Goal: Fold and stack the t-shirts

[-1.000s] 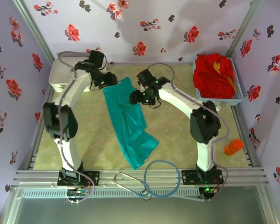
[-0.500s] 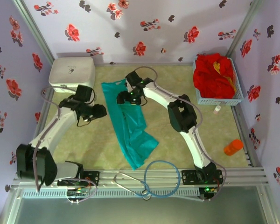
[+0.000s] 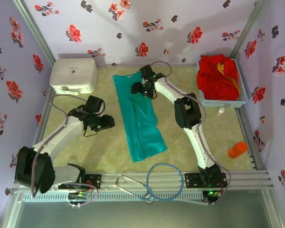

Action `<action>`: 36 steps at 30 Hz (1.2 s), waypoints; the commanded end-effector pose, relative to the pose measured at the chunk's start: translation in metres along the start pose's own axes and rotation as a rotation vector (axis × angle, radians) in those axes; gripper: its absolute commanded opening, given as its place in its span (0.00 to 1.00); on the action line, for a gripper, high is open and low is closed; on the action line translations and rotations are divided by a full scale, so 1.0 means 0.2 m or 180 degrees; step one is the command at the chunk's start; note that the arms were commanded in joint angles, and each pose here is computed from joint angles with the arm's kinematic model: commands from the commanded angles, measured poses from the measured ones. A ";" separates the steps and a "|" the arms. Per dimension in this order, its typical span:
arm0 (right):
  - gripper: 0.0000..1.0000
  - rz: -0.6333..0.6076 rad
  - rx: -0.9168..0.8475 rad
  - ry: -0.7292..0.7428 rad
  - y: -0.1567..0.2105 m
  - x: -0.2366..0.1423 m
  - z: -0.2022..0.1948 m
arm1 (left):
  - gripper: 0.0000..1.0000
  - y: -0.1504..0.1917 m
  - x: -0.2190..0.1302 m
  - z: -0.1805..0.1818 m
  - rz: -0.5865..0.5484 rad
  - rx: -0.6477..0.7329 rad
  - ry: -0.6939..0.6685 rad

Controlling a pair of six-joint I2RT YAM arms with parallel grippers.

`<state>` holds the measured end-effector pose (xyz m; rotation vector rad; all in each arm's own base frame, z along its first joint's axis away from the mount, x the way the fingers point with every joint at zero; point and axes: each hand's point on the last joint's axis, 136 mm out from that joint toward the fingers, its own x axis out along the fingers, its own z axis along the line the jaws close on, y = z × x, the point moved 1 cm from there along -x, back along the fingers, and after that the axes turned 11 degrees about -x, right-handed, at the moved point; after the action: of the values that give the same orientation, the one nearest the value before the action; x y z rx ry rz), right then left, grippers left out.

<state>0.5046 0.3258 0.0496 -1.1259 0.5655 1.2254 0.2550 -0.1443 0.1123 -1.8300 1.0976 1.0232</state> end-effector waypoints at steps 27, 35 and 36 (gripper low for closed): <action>0.82 -0.0019 0.0303 0.0092 0.35 -0.71 -0.31 | 0.48 0.46 0.36 -0.29 0.0992 -0.0080 0.0476; 0.74 0.0416 0.0494 0.0313 0.86 -0.80 -0.46 | 0.48 0.54 0.39 -0.30 0.1091 -0.0161 0.0571; 0.73 0.0433 0.0532 0.0331 0.92 -0.82 -0.47 | 0.48 0.55 0.40 -0.31 0.1100 -0.0177 0.0573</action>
<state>0.3262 0.1732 0.0811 -1.0307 0.7777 1.2422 0.1977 -0.2518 0.0436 -1.8112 1.5121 1.1087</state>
